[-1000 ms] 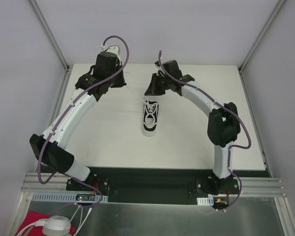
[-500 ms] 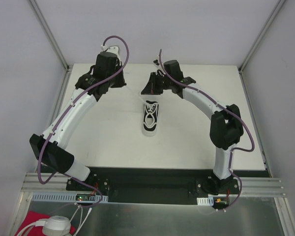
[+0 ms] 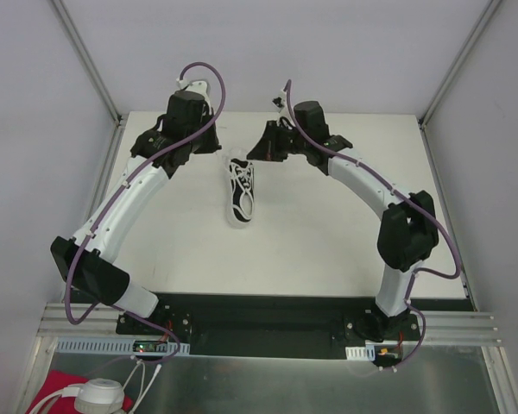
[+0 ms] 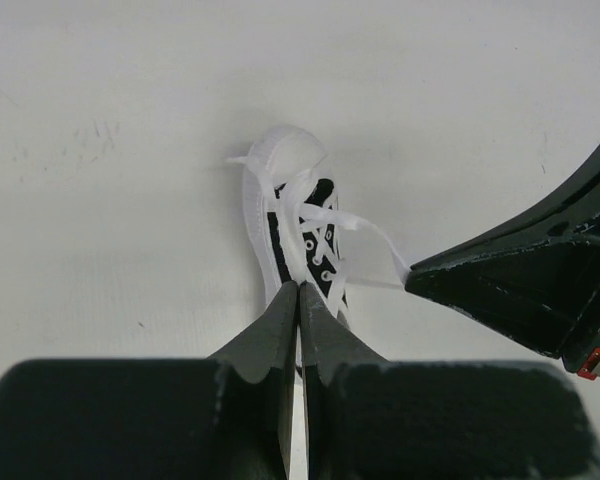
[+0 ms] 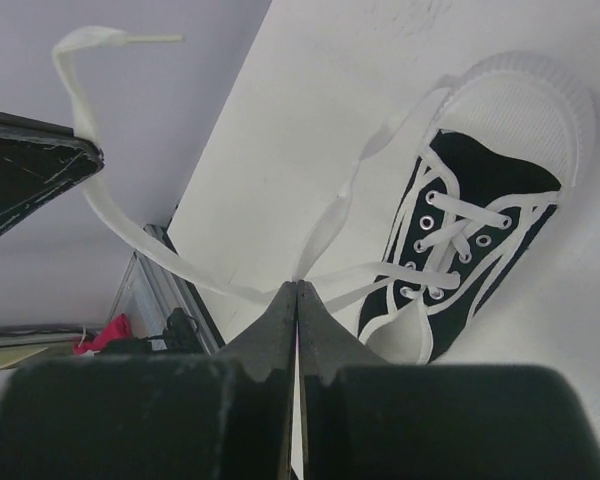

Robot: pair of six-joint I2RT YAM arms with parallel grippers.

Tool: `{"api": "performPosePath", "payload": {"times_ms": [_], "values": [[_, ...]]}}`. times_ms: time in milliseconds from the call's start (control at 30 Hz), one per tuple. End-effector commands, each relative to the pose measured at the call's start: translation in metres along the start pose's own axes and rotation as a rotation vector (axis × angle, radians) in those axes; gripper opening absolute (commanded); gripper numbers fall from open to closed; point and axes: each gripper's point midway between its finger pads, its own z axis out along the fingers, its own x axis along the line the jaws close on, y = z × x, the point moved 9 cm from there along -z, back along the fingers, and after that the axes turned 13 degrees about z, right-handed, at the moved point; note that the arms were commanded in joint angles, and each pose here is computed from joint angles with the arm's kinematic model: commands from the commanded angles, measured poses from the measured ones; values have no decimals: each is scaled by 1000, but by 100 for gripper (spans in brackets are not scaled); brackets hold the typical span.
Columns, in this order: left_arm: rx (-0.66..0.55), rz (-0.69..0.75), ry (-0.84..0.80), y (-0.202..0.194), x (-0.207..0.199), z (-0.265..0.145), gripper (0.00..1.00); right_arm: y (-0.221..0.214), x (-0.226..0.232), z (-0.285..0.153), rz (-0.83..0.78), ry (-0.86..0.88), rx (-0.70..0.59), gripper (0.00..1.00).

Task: Tie the shoes
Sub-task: Cross the shoelace with the shoelace.

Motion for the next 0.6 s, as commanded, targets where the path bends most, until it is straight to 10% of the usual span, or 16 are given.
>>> {"api": "performPosePath", "payload": {"times_ms": [0,567], "values": [[-34,-3,-4,7,4,-14,0,11,39,-19,-86,130,-63,1],[58,35,30,-13,7,15,0,6,5,3,10,-8,-19,1]]}}
